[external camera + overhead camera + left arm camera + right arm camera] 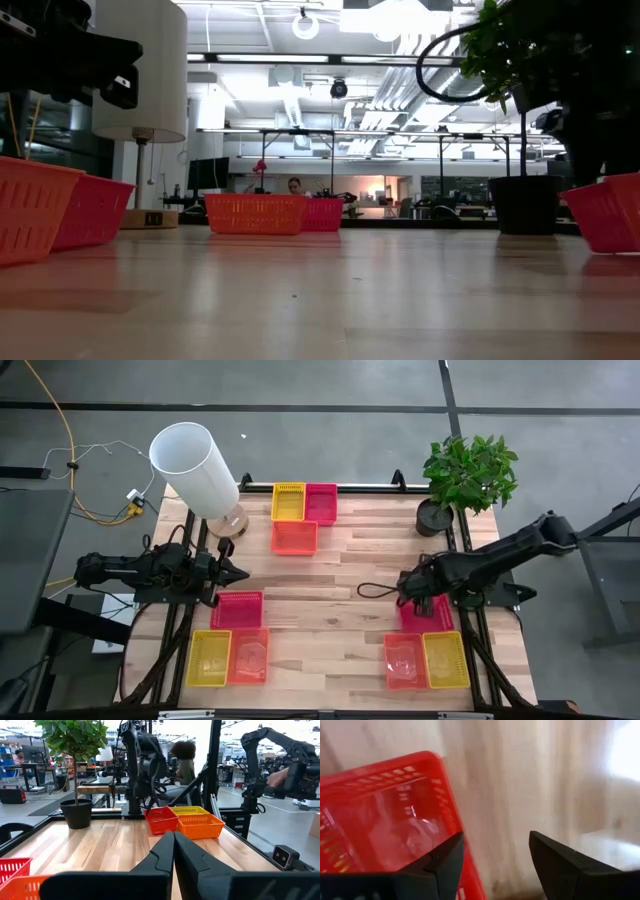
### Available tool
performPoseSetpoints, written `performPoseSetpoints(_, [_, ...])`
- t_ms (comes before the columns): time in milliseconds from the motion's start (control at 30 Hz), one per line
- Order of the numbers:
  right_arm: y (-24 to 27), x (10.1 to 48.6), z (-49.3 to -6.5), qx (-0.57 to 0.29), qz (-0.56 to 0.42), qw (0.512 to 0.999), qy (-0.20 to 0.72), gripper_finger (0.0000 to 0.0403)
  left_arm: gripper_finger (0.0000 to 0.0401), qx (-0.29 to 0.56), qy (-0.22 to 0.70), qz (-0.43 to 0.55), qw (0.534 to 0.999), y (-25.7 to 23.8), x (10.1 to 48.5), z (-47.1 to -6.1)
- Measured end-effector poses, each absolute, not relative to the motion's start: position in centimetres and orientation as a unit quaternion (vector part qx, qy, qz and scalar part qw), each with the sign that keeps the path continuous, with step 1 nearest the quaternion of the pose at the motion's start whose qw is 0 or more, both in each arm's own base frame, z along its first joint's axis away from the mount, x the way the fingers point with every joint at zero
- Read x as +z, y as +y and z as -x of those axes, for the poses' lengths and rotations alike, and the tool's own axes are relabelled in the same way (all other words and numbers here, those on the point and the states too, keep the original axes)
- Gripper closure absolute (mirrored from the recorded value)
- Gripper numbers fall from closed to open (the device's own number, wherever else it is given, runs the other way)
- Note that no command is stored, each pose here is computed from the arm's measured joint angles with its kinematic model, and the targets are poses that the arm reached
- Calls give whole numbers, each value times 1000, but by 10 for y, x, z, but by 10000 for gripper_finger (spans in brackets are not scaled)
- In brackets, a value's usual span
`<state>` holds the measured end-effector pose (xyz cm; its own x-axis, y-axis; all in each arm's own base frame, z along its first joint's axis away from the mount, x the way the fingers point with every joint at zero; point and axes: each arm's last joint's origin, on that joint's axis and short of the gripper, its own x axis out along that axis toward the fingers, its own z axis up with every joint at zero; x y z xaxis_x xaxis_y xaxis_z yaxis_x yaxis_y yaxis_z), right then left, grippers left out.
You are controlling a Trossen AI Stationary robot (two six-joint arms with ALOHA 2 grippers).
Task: Stack baskets by color
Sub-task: Stack the bottom right red bin on top of the top red bin
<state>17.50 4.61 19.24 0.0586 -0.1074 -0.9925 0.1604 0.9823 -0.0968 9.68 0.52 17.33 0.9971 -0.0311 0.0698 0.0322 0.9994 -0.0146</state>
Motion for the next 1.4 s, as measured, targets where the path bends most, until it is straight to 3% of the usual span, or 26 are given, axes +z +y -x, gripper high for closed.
performPoseSetpoints(533, [51, 209, -182, -51, -49, 748, 660, 190, 401, -16, -35, 8, 999, 5, 173, -97])
performPoseSetpoints(800, [49, 189, -174, -51, -62, 729, 679, 190, 401, -16, -35, 8, 999, 5, 173, -97])
performPoseSetpoints(1400, [50, 175, -175, -42, -71, 749, 658, 190, 401, -15, -36, 9, 999, 5, 174, -97])
